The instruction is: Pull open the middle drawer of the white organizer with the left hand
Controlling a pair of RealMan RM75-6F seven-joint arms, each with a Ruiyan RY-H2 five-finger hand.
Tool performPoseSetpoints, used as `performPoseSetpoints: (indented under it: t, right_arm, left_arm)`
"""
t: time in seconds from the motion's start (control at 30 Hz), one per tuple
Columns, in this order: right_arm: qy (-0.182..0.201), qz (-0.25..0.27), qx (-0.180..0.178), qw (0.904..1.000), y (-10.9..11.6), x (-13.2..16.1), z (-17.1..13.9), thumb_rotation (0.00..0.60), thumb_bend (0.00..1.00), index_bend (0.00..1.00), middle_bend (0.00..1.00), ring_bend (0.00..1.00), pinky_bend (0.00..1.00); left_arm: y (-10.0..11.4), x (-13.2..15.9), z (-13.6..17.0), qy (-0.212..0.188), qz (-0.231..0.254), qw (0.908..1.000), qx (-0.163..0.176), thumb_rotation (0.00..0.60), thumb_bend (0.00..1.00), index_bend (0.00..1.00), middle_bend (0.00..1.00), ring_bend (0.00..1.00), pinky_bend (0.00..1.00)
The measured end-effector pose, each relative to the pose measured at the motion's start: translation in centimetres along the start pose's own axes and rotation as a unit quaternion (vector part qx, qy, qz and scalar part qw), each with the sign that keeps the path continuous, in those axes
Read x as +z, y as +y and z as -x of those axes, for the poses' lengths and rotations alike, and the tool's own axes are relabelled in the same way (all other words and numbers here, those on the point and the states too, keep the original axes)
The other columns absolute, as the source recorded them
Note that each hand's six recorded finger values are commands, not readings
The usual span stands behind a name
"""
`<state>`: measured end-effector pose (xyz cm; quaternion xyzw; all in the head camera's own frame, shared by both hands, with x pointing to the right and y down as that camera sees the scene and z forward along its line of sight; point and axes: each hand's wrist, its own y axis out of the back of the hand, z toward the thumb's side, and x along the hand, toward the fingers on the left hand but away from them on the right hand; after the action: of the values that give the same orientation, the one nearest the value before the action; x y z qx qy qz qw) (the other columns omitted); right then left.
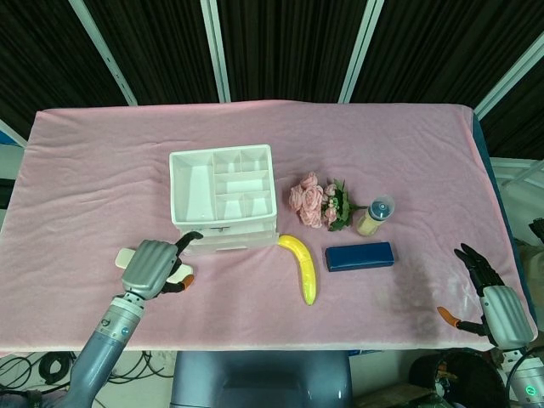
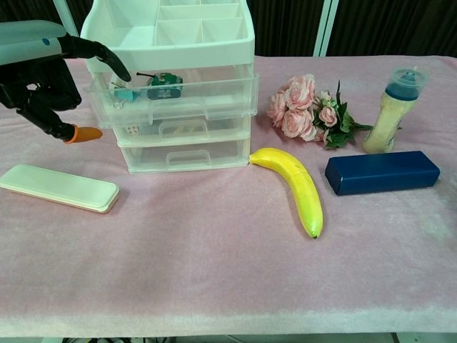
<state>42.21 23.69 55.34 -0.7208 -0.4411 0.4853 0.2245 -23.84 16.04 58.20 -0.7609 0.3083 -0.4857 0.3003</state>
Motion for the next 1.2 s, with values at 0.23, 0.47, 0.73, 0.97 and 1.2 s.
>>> performPoseSetpoints:
  t: [0.23, 0.47, 0.73, 0.97, 1.2]
  right_arm:
    - [0.000, 0.000, -0.001, 1.0000, 0.0, 0.0, 0.0, 0.600, 0.13, 0.00, 0.00, 0.01, 0.15]
    - [0.000, -0.001, -0.001, 1.0000, 0.0, 0.0, 0.0, 0.600, 0.13, 0.00, 0.00, 0.01, 0.15]
    - [-0.001, 0.000, -0.002, 1.0000, 0.0, 0.0, 0.0, 0.600, 0.13, 0.00, 0.00, 0.01, 0.15]
    - [-0.002, 0.000, -0.002, 1.0000, 0.0, 0.0, 0.0, 0.600, 0.13, 0.00, 0.00, 0.01, 0.15]
    - [-0.002, 0.000, -0.003, 1.0000, 0.0, 0.0, 0.0, 0.600, 0.13, 0.00, 0.00, 0.01, 0.15]
  left_arm:
    - [0.3, -0.4, 0.2, 0.006, -0.005, 1.0000, 0.002, 0.600, 0.28, 0.45, 1.00, 0.95, 0.81]
    - [0.5, -1.4, 0.7, 0.016, -0.012, 0.9998, -0.004, 0.600, 0.28, 0.51, 1.00, 0.95, 0.81]
    - [0.8, -2.1, 1.3, 0.017, -0.013, 0.9998, -0.007, 0.600, 0.28, 0.53, 1.00, 0.95, 0.81]
    - [1.1, -2.4, 1.9, 0.017, -0.016, 0.9997, -0.008, 0.600, 0.28, 0.54, 1.00, 0.95, 0.81]
    - [1.1, -2.9, 2.6, 0.017, -0.023, 0.9994, -0.020, 0.600, 0.28, 0.55, 1.00, 0.95, 0.81]
